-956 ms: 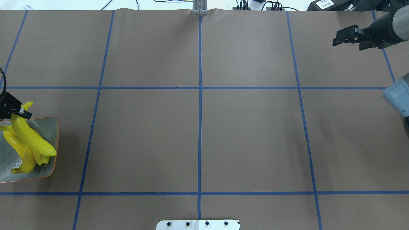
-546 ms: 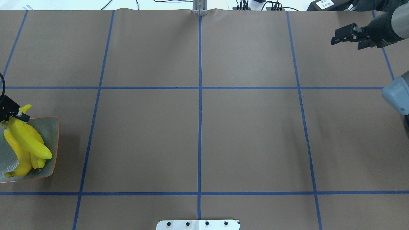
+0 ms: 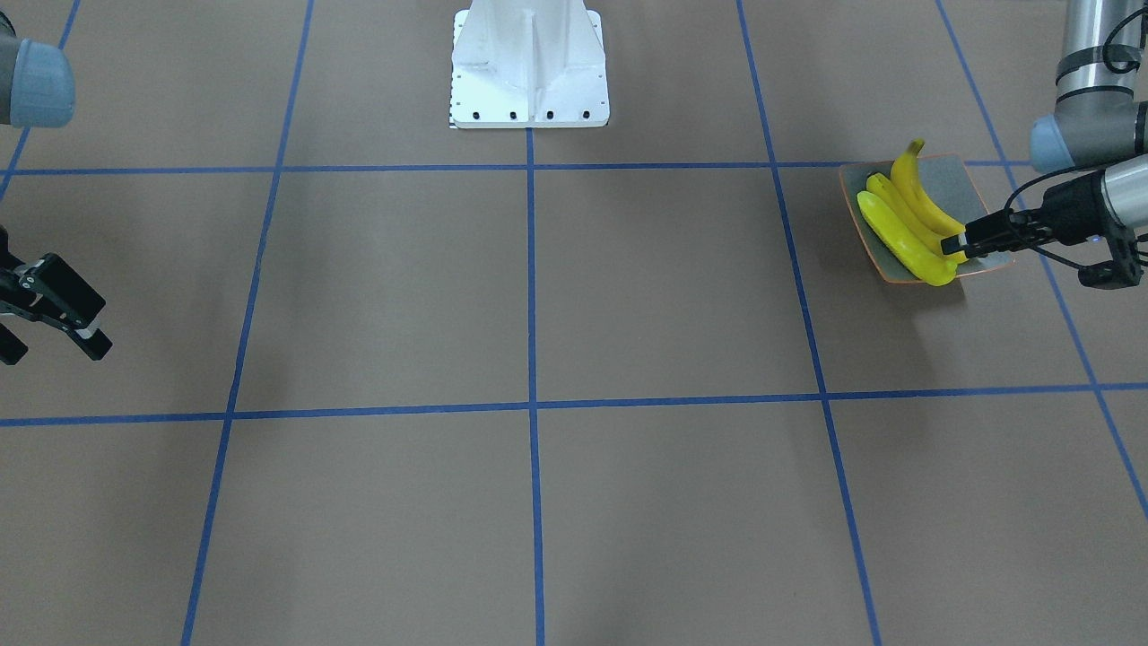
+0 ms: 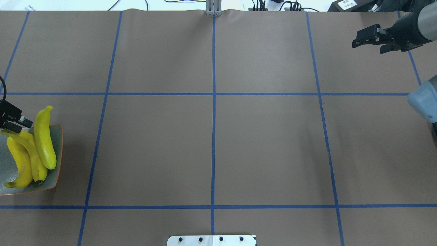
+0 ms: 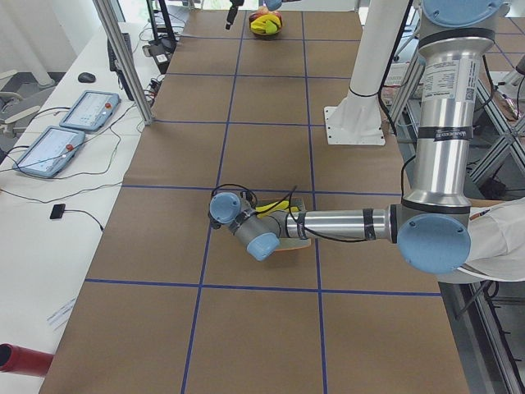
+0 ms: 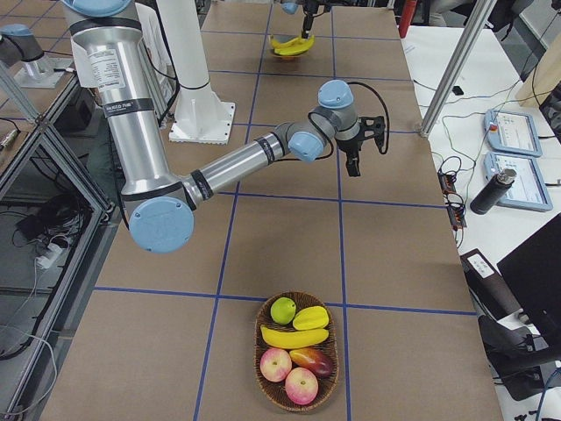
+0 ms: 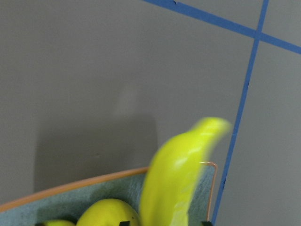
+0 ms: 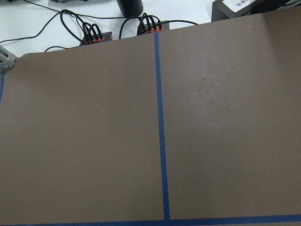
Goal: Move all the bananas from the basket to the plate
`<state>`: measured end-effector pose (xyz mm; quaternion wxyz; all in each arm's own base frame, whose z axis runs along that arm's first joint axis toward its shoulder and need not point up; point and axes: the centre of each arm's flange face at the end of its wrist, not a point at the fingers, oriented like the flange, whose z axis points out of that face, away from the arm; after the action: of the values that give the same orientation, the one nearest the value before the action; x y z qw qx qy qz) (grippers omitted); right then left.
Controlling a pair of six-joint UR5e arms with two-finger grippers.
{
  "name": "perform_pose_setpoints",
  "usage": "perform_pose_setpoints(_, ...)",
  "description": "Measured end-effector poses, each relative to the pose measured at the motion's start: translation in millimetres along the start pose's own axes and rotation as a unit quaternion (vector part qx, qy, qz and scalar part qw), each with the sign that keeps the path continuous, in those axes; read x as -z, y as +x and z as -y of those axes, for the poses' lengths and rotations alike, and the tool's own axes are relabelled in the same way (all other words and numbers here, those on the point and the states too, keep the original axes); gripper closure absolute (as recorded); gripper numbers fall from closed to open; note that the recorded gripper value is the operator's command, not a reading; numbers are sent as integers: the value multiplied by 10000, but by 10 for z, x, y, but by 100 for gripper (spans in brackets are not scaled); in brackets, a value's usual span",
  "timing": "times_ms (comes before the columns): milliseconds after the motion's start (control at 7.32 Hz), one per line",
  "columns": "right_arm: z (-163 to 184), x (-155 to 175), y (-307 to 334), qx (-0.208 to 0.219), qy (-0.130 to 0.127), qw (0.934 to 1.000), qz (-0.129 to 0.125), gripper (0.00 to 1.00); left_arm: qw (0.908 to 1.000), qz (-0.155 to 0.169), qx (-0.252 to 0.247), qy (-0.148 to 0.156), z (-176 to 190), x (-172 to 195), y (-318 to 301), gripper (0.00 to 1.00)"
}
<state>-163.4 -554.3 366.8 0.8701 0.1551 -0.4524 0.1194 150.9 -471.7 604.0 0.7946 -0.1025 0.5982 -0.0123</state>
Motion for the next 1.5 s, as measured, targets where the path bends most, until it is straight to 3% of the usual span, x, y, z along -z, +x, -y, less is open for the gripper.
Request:
perform_pose_setpoints(273, -4, 24, -17, -75, -5, 10000, 32, 0, 10000, -11, -23, 21, -11, 15, 37, 27)
perform_pose_setpoints(546, 24, 54, 20, -121, 18, 9999, 26, 0, 9998, -54, -123, 164, -42, 120, 249, 15)
perform_pose_setpoints(819, 56, 71, 87, -133, 43, 9999, -8, 0, 9970, 41, -157, 751, -3, 415, 403, 15)
perform_pose_setpoints(1092, 80, 92, 240, -128, 68, 9999, -92, 0, 9886, 251, -127, 1482, 101, 771, 338, 15)
perform_pose_setpoints(1502, 30, 117, 871, 273, 17, 9986, -442, 0, 9592, 1058, -496, 2574, 291, 1013, 199, 7)
